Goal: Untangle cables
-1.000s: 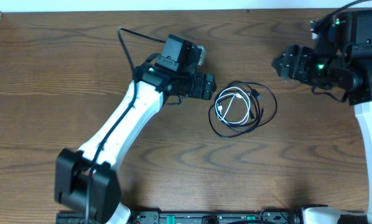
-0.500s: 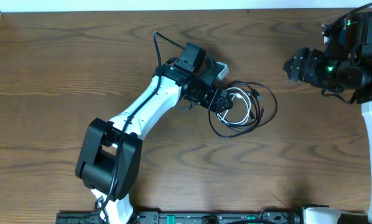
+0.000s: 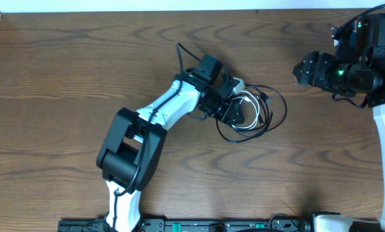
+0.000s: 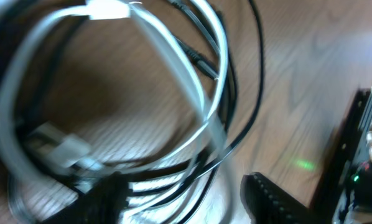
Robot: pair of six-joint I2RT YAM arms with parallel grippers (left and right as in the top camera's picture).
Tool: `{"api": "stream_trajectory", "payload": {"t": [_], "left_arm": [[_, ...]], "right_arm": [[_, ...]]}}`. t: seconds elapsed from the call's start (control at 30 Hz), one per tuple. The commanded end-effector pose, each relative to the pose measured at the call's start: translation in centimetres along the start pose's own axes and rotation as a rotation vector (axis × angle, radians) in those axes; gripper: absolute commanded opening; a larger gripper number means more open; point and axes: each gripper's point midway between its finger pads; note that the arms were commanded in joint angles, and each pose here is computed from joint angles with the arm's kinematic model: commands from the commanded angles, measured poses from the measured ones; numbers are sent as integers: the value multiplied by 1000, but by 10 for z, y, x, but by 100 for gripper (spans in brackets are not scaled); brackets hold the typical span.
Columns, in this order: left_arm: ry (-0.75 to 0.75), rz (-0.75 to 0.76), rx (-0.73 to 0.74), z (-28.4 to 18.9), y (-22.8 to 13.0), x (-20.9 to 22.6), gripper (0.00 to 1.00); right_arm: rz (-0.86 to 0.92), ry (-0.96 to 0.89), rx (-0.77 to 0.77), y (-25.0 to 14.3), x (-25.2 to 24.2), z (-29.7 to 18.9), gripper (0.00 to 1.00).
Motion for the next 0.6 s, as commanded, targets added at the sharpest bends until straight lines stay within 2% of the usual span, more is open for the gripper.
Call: {"api": "stream_trajectory", "payload": {"t": [0.0, 0.03, 0.13, 0.27, 0.43, 0.57], "left_arm": [[-37, 55, -15, 3, 4, -17, 15], [-34, 46, -18, 3, 5, -17, 7], [19, -55, -53, -8, 15, -10, 7], [27, -55, -144, -55, 36, -34, 7], [65, 73, -370, -141, 58, -93, 7], [24, 242, -597, -224, 57, -163, 8]], "right_arm": [[-19, -9, -1, -1, -3, -1, 77], [-19, -9, -1, -1, -3, -1, 77], [-17, -10, 6, -3, -3, -1, 77], [-18, -10, 6, -3, -3, -1, 77], [-24, -7, -5, 0, -1, 0, 77], [-36, -5, -9, 4, -2, 4, 78]]}}
Point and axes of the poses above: each gripper's point midway between its finger pads, its own z axis out along the fingers, its own x axis along the line the jaws close on, y = z × x, and after that the axes turned 7 degrees about -z, right-handed
